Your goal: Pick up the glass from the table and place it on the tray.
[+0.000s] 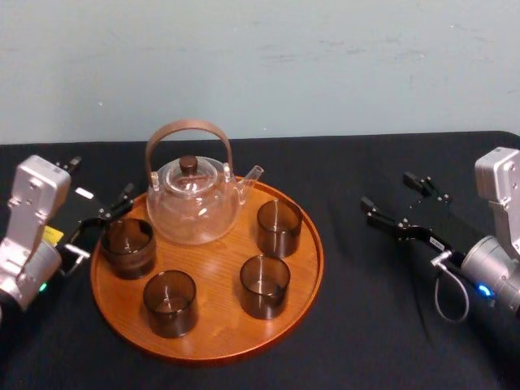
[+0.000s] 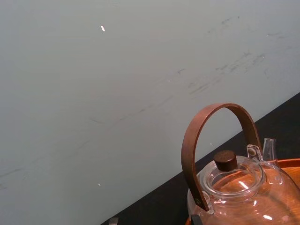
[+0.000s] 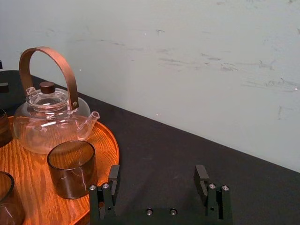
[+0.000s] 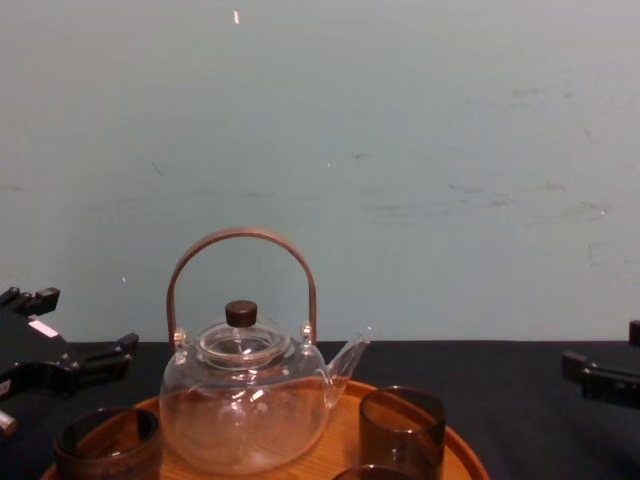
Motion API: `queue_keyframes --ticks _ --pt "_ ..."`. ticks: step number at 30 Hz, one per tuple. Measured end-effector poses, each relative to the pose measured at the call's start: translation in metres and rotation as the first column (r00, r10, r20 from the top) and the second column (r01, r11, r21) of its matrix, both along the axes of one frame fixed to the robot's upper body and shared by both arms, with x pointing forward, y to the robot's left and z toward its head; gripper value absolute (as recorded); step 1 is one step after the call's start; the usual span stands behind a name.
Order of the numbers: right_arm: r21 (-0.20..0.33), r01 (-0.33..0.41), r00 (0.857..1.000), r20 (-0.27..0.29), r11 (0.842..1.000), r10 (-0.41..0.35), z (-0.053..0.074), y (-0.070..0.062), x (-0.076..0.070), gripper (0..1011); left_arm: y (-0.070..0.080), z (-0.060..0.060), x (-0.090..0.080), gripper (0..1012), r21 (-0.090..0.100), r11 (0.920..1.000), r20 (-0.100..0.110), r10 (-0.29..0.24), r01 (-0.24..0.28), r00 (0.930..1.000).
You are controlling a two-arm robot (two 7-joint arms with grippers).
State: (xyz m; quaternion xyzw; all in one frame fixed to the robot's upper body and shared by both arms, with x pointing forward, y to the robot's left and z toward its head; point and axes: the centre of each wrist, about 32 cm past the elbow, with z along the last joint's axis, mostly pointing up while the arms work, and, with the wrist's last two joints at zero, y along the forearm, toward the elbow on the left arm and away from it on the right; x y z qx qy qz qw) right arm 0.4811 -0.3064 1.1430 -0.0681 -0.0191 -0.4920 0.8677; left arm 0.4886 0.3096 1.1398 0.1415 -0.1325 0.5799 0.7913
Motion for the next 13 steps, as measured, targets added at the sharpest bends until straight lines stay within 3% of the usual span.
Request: queue_keyframes --ticks 13 --pt "0.001 -0.003 1.000 0.000 1.000 0.003 0.0004 0.0001 0.0001 1002 0.0000 0.0000 0.0000 1001 0.000 1.0000 0.000 0.000 0.000 1.0000"
